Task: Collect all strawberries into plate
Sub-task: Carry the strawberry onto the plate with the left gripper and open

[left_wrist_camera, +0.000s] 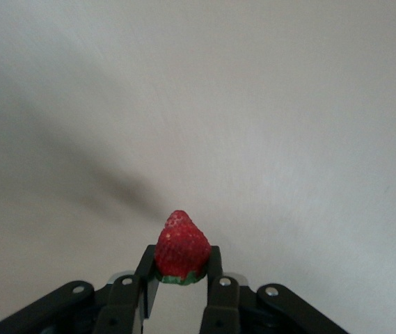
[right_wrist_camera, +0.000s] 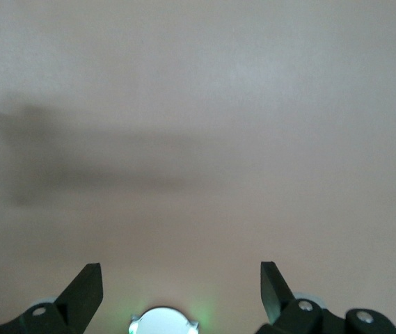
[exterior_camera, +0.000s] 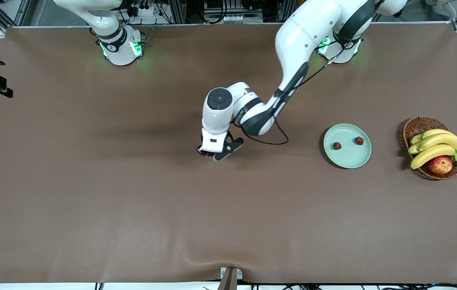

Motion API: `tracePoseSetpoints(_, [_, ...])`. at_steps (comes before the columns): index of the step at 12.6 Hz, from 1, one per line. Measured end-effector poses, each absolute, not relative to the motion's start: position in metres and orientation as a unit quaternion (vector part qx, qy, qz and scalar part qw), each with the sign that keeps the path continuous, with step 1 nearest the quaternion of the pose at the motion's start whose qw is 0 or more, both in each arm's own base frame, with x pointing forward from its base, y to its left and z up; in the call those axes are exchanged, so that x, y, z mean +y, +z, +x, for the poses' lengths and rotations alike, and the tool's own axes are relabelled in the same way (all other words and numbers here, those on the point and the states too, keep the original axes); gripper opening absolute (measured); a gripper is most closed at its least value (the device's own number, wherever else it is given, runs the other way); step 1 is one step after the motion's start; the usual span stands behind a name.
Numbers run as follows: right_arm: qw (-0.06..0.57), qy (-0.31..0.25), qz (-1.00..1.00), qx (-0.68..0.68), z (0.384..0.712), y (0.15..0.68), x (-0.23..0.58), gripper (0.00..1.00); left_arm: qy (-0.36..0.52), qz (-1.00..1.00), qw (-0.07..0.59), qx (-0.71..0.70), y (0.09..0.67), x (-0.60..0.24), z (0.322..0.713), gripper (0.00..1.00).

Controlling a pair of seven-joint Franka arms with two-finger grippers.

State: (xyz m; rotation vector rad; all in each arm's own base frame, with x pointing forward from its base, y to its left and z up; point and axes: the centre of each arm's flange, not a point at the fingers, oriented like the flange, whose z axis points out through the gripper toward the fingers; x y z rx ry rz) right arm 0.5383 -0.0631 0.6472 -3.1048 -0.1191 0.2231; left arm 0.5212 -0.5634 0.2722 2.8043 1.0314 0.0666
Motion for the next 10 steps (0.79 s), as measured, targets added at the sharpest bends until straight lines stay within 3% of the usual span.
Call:
tracePoseSetpoints(5, [0.017, 0.082, -0.996, -0.030, 0.536, 0.646, -0.063, 1.00, 0.010, 0.941, -0.028, 0.338, 0.386, -0.441, 0.562, 0.31])
tracePoseSetpoints(10, [0.017, 0.077, -0.996, -0.028, 0.536, 0.647, -0.065, 1.00, -0.046, 0.951, -0.111, 0.284, 0.369, -0.271, 0.556, 0.31])
